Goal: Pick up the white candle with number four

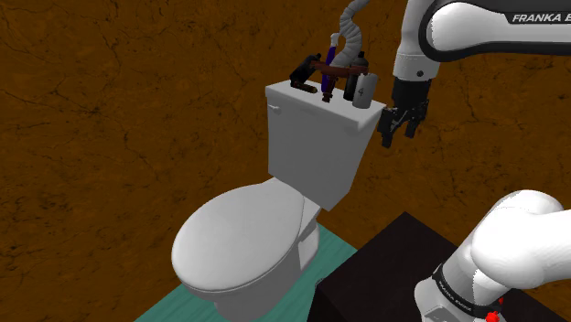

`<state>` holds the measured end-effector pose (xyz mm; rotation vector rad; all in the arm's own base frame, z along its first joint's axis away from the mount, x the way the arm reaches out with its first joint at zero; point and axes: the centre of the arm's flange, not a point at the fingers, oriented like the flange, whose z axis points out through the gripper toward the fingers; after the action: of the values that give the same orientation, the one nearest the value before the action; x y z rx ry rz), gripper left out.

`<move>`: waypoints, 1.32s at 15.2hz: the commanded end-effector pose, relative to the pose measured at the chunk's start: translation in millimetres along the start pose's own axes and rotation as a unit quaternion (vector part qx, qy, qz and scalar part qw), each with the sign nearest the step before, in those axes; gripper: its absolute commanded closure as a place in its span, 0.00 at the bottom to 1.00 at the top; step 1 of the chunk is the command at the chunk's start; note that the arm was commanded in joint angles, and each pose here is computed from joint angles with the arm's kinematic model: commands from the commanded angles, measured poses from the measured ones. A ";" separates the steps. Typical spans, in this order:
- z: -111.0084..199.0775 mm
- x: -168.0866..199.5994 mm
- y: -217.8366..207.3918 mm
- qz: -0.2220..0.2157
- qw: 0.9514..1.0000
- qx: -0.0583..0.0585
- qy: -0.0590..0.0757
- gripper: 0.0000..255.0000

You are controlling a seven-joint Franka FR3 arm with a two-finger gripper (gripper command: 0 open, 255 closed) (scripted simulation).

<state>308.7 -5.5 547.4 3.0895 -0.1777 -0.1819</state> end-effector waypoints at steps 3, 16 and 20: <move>-3.7 12.4 22.4 -0.018 1.000 0.004 0.010 0.00; -30.3 109.8 156.7 -0.135 0.988 0.030 0.073 0.00; -39.8 145.1 193.3 -0.171 0.980 0.038 0.092 0.00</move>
<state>425.1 -201.4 576.5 3.1656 0.3286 0.0882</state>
